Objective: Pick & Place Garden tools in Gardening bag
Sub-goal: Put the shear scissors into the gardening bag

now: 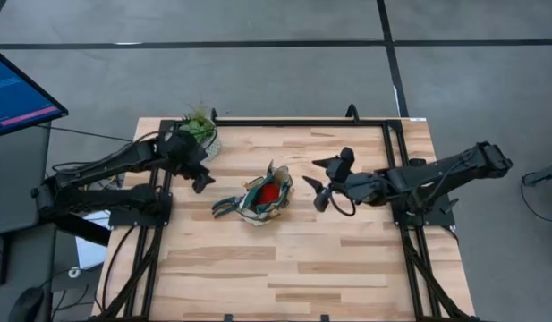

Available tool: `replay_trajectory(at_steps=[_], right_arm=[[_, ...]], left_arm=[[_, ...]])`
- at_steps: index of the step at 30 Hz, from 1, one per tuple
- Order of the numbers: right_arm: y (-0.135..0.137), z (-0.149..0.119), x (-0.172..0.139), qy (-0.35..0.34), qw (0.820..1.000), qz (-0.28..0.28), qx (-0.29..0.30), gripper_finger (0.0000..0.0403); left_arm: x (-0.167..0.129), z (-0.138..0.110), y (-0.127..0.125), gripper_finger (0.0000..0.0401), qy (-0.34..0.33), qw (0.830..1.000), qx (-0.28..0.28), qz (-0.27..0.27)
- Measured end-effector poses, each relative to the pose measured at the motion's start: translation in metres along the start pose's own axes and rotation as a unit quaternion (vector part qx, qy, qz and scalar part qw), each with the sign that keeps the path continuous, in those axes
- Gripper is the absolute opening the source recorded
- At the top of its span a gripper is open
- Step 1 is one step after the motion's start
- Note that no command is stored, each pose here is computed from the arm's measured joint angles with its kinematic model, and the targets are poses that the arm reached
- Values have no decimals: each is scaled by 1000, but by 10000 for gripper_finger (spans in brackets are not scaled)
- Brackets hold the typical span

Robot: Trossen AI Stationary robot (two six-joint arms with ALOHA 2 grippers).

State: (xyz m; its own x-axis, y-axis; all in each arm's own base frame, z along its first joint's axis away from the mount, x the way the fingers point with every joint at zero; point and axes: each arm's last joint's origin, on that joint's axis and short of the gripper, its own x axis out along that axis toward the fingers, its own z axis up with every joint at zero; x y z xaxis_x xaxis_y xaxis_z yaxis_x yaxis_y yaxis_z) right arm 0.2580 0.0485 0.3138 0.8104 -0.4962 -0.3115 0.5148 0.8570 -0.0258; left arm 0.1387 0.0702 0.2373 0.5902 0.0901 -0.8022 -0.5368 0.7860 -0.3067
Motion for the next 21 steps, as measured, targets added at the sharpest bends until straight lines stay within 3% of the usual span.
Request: replay_trajectory(at_steps=[6,15,21], right_arm=[[-11,-1,4,17,1000,-18,-8,249],[-15,-4,12,53,998,28,-5,249],[-13,-8,9,69,997,35,-9,249]], left_arm=[[13,-4,-9,221,54,999,-1,-5],[67,-9,-20,222,185,983,10,15],[90,-12,-28,221,211,977,21,23]])
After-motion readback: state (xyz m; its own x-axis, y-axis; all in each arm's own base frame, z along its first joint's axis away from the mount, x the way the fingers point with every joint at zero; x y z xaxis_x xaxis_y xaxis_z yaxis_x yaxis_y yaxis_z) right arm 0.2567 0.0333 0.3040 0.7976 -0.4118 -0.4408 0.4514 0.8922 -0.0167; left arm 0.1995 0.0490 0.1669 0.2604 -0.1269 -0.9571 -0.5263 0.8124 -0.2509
